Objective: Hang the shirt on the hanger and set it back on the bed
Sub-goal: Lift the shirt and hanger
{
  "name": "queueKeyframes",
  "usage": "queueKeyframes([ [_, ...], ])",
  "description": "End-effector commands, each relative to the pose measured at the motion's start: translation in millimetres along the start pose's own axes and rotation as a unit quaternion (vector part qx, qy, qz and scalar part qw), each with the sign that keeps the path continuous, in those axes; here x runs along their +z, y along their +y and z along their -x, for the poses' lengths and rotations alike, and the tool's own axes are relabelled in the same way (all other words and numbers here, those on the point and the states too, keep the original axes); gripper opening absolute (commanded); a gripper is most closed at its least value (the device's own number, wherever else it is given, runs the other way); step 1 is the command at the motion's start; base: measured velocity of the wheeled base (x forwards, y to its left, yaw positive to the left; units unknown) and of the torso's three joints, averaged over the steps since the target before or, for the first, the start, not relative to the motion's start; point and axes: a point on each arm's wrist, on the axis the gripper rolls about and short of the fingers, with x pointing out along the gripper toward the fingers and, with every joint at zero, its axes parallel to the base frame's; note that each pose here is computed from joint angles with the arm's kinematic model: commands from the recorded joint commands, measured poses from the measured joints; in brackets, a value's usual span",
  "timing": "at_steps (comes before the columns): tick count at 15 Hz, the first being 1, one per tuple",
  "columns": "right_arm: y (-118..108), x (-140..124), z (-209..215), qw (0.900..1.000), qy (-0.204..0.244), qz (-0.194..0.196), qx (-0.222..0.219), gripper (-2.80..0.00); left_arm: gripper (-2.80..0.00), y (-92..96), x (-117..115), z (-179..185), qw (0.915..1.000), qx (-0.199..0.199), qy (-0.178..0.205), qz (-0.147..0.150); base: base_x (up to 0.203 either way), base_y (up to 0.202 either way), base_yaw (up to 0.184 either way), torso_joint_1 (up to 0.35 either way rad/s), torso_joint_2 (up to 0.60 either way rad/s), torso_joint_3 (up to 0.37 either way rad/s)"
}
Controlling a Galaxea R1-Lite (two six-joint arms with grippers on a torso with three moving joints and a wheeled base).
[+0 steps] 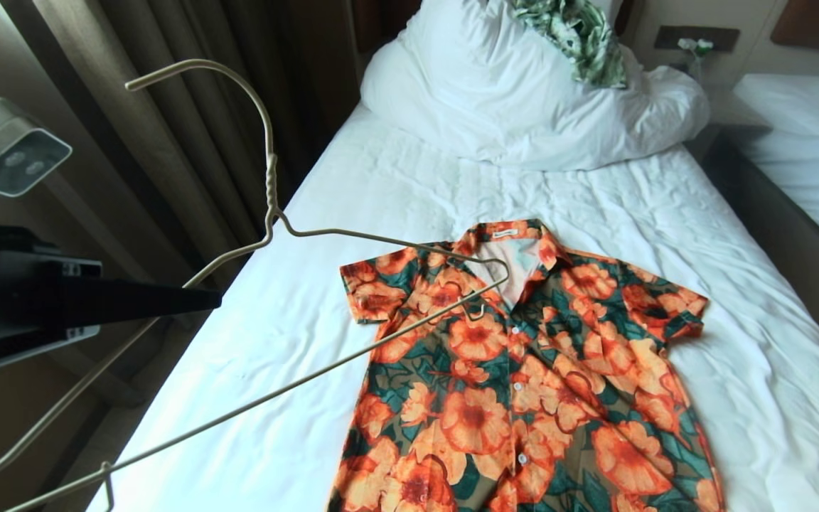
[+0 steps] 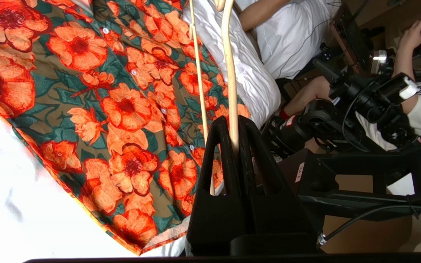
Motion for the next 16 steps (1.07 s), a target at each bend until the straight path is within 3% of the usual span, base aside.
queueKeyframes([
  [1,1,26,-10,0.999,0.036,0.001,-0.019,-2.8,-2.8,-1.3,0,-1,1.0,-0.007,0.002,-0.001,0.0,0.0,0.0,0.0,0.0,0.0],
  [5,3,78,-50,0.995,0.082,-0.03,-0.042,-2.8,-2.8,-6.0,1,2,0.9999,-0.007,-0.007,-0.005,0.0,0.0,0.0,0.0,0.0,0.0],
  [9,6,115,-114,0.98,0.144,-0.121,-0.06,-2.8,-2.8,-17.5,3,8,0.9996,-0.01,-0.017,-0.021,0.0,0.0,0.0,0.0,0.0,0.0],
  [11,8,132,-144,0.973,0.155,-0.16,-0.065,-2.8,-2.8,-18.3,5,5,0.9997,-0.019,-0.014,-0.012,0.0,0.0,0.0,0.0,0.0,0.0],
  [13,10,137,-172,0.964,0.176,-0.189,-0.064,-2.8,-2.8,-16.2,5,3,0.9997,-0.019,-0.011,-0.008,0.0,0.0,0.0,0.0,0.0,0.0],
  [16,12,130,-218,0.951,0.224,-0.199,-0.074,-2.8,-2.8,-18.7,6,5,0.9997,-0.019,-0.014,-0.011,0.0,0.0,0.0,0.0,0.0,0.0],
])
